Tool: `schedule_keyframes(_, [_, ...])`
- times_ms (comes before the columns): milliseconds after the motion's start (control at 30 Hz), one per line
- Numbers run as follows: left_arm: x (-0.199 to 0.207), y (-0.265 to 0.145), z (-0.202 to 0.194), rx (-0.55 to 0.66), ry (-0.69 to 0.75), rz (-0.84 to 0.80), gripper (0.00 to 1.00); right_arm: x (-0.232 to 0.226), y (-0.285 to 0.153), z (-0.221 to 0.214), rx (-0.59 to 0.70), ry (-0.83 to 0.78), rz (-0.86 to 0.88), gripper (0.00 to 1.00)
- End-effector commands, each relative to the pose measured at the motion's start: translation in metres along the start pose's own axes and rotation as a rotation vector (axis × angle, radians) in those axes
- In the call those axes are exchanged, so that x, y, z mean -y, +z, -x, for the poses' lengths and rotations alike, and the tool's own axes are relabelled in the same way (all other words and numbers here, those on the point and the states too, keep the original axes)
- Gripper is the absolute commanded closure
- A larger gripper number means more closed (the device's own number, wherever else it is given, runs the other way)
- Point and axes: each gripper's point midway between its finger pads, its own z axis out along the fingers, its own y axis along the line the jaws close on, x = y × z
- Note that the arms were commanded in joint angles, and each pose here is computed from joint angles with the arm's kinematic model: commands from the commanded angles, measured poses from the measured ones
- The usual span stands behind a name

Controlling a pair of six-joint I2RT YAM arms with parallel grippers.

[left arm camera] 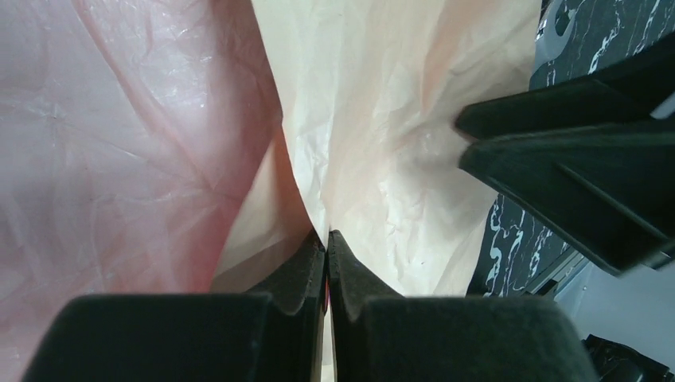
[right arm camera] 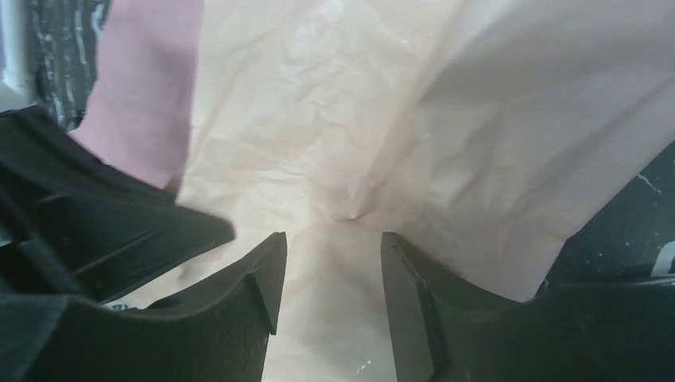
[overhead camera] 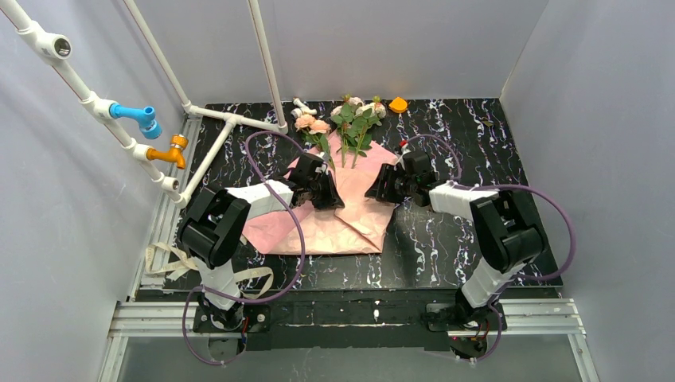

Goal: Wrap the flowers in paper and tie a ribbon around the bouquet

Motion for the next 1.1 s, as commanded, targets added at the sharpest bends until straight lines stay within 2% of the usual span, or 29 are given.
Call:
schedule_keyframes(0, [0.012, -0.014, 0.013, 0.029, 0.053, -0.007, 1.0, 0.007, 0.012, -0.001, -0.011, 0.007, -0.003, 0.45])
schedule_keyframes(100, [0.012, -0.021, 0.013, 0.031, 0.08, 0.016, 1.0, 0.016, 0.017, -0.009, -0.034, 0.01, -0.026, 0.45])
schedule_keyframes(200, [0.02, -0.031, 0.009, 0.028, 0.121, 0.035, 0.83, 0.02, 0.018, -0.013, -0.044, 0.015, -0.035, 0.46])
schedule_keyframes(300, [0.035, -0.05, 0.006, 0.062, 0.23, 0.096, 0.56, 0.022, 0.016, -0.014, -0.045, 0.015, -0.045, 0.46])
schedule_keyframes(367, [0.051, -0.066, 0.006, 0.102, 0.318, 0.131, 0.46, 0.023, 0.016, -0.015, -0.047, 0.016, -0.053, 0.46])
schedule_keyframes(433, [0.068, -0.082, 0.014, 0.158, 0.39, 0.158, 0.39, 0.023, 0.015, -0.016, -0.051, 0.02, -0.057, 0.46])
schedule_keyframes(533, [0.085, -0.094, 0.013, 0.182, 0.501, 0.174, 0.38, 0.022, 0.015, -0.015, -0.055, 0.027, -0.059, 0.46])
schedule_keyframes(667, [0.11, -0.077, -0.019, 0.089, 0.614, 0.026, 0.48, 0.019, 0.014, -0.011, -0.051, 0.033, -0.059, 0.46])
schedule_keyframes(767, [0.126, -0.059, -0.045, 0.011, 0.62, -0.116, 0.56, 0.018, 0.014, -0.009, -0.049, 0.035, -0.059, 0.46])
schedule_keyframes(867, [0.132, -0.04, -0.058, 0.002, 0.608, -0.213, 0.64, 0.018, 0.014, -0.009, -0.053, 0.034, -0.06, 0.46])
schedule_keyframes(1067, [0.131, -0.008, -0.081, -0.07, 0.602, -0.296, 0.66, 0.021, 0.017, -0.015, -0.082, 0.04, -0.064, 0.49])
